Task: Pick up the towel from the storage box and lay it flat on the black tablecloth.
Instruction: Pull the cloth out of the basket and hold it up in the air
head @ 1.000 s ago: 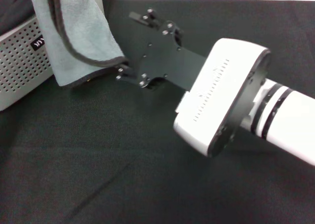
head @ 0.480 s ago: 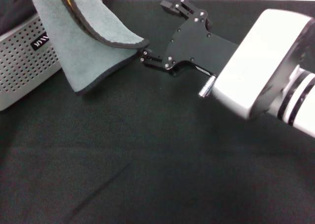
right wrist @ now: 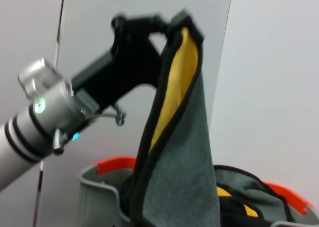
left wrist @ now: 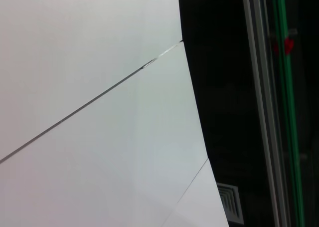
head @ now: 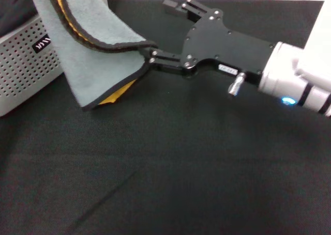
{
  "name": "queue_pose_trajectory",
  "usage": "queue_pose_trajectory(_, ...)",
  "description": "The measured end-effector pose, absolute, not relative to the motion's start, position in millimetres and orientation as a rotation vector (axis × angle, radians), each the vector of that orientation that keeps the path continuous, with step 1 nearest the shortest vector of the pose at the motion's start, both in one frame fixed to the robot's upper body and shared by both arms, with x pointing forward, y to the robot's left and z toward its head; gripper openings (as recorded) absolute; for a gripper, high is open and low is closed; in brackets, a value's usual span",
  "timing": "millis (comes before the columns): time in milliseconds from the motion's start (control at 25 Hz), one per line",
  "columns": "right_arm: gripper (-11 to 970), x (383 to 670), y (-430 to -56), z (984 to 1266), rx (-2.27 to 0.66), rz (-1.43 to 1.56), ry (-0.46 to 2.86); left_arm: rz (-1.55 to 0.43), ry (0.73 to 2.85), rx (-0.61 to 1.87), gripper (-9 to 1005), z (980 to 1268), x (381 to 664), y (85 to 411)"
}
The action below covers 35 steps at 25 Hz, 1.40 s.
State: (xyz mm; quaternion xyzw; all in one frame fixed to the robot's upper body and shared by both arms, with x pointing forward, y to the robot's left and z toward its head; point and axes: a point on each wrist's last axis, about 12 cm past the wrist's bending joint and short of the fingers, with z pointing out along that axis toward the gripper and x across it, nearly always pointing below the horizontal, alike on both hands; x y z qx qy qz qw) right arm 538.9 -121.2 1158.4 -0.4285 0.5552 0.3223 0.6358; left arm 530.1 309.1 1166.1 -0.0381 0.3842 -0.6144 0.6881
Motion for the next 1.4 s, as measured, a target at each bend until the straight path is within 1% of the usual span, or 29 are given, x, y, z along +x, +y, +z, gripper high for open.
queue_pose_trajectory(280, 807, 551, -132, 1156, -0.950, 0.839, 1.254, -1.379, 0.861, -0.082, 86, 1166, 531, 308)
queue_pose_trajectory(560, 801, 550, -131, 1157, -0.964, 0.869, 1.234, -1.381, 0.862, -0.081, 88, 1166, 530, 308)
queue_pose_trajectory(1000, 586, 554, -135, 1155, -0.939, 0.867, 1.255, -1.384, 0.862, -0.082, 92, 1165, 530, 307)
queue_pose_trajectory(1080, 355, 555, -135, 1154, -0.939, 0.868, 1.258, -1.386, 0.865, -0.081, 92, 1165, 530, 306)
queue_pose_trajectory(1320, 174, 558, -132, 1154, -0.950, 0.875, 1.257, -1.401, 0.874, -0.087, 94, 1161, 529, 304)
queue_pose_trajectory(1400, 163, 558, -132, 1154, -0.951, 0.876, 1.256, -1.407, 0.873, -0.090, 95, 1159, 528, 303)
